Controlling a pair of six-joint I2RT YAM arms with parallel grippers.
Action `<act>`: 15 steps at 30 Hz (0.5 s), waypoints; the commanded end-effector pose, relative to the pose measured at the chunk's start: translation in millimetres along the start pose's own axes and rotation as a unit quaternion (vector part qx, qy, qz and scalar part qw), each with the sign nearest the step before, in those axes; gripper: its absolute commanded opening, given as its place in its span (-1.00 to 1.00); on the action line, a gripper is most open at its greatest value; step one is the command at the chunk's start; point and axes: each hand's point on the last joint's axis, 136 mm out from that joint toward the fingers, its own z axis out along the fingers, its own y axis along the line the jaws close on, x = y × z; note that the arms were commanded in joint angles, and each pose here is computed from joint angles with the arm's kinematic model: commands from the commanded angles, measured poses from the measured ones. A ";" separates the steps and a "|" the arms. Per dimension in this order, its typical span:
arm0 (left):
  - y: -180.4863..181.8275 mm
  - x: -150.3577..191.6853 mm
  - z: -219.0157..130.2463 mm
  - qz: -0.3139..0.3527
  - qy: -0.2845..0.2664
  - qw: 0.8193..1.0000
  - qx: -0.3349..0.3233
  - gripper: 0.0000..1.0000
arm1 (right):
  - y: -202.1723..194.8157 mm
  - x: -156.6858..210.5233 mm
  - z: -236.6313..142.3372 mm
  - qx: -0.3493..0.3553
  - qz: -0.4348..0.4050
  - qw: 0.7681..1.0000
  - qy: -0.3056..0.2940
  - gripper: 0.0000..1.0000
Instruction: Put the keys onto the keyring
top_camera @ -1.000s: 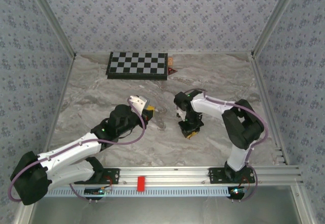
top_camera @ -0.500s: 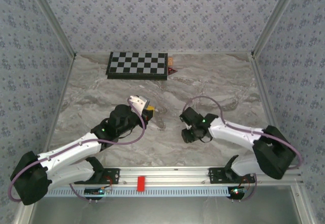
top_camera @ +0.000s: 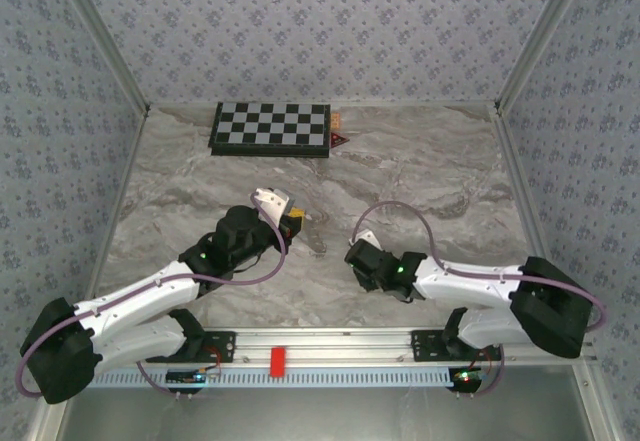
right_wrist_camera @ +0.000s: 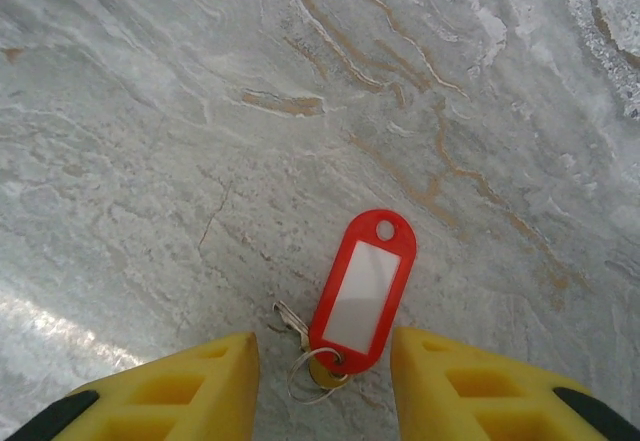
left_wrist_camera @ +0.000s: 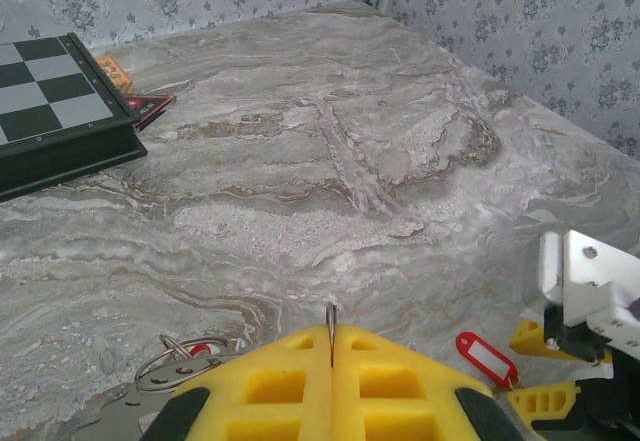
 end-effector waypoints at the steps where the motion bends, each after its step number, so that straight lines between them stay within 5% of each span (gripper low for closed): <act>1: -5.2 -15.5 -2.7 -0.001 -0.029 1.000 0.008 -1.00 | -4.1 -3.0 -2.0 0.038 0.000 0.999 0.001 -0.22; 15: -6.4 -17.9 -5.8 -0.003 -0.034 0.999 0.011 -1.00 | -4.7 12.5 3.9 0.083 -0.004 0.996 0.044 -0.26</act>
